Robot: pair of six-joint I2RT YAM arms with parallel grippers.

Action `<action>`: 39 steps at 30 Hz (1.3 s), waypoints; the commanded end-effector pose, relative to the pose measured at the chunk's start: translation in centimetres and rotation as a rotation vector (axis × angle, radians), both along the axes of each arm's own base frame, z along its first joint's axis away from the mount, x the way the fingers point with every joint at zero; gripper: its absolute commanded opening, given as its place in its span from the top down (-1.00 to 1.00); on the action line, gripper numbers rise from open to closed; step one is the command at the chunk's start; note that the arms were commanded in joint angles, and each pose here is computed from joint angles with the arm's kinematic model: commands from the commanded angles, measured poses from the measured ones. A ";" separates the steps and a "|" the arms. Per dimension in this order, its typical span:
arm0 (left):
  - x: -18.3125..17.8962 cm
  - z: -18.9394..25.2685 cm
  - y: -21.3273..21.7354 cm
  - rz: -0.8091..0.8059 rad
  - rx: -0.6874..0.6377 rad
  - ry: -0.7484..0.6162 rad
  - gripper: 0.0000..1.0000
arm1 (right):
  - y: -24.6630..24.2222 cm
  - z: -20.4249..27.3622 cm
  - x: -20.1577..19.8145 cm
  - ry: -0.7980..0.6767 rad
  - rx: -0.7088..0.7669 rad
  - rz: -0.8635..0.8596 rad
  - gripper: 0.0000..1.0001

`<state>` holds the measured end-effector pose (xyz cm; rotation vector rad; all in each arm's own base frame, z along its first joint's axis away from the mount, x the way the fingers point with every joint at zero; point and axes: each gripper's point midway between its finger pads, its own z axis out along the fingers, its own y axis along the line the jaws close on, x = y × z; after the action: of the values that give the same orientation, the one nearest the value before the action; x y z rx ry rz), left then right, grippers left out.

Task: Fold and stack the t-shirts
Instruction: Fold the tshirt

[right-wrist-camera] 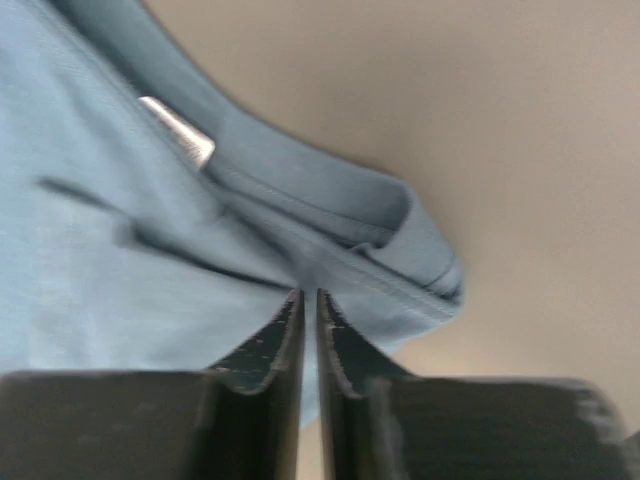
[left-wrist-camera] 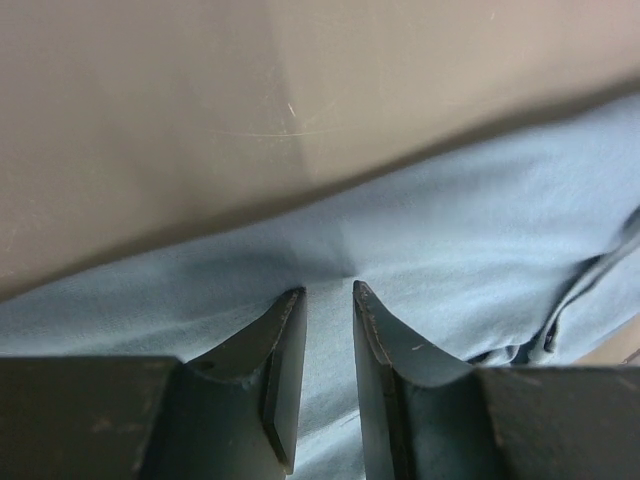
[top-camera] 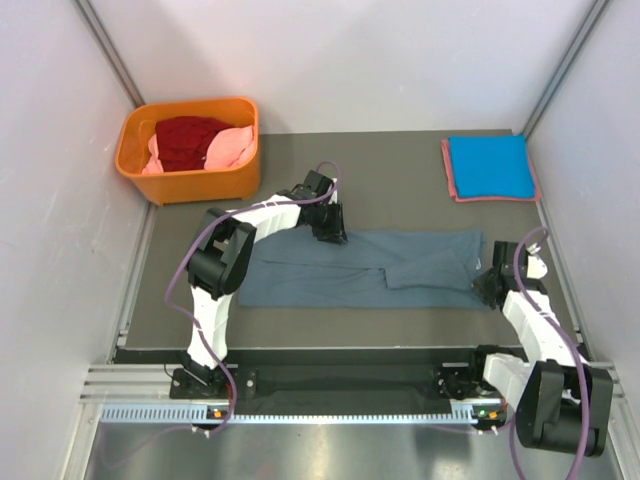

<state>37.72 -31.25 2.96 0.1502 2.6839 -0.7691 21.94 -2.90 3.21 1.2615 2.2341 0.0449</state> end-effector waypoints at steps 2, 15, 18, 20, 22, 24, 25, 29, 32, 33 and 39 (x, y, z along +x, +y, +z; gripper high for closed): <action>-0.5 -1.6 0.7 -0.021 0.042 0.023 0.37 | -1.3 1.4 1.2 -0.005 -0.060 -0.026 0.66; -0.3 4.6 3.1 -0.024 0.113 -0.064 0.33 | -0.4 7.8 7.3 -0.143 -0.102 0.221 0.41; -0.1 3.8 5.3 0.025 0.139 -0.042 0.34 | 0.5 7.1 9.7 -0.153 -0.085 0.332 0.50; -0.3 3.0 6.8 0.051 0.168 -0.028 0.34 | 0.4 5.8 10.7 -0.132 -0.090 0.367 0.52; -0.2 2.2 9.1 0.102 0.223 -0.023 0.34 | 0.2 4.9 11.3 -0.116 -0.100 0.389 0.54; 0.1 1.7 11.2 0.155 0.249 -0.016 0.34 | -0.2 3.4 11.7 -0.084 -0.108 0.388 0.57; -0.5 0.9 12.2 0.172 0.270 0.005 0.34 | -0.4 2.9 11.7 -0.074 -0.108 0.383 0.58; -1.4 -0.8 15.4 0.253 0.342 0.045 0.34 | -0.9 1.5 12.0 -0.045 -0.118 0.384 0.59; -1.8 -1.8 18.0 0.322 0.410 0.068 0.35 | -0.7 1.6 12.2 -0.049 -0.112 0.389 0.59; -1.8 -1.8 18.6 0.347 0.423 0.070 0.35 | -0.8 1.9 12.5 -0.058 -0.116 0.390 0.60; -2.8 -0.2 19.6 0.394 0.427 0.032 0.35 | 0.4 3.9 12.3 -0.096 -0.079 0.435 0.47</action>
<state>36.55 -14.39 2.57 -0.2309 2.7328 -0.2132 31.72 -2.66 3.10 0.7777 2.4650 0.1163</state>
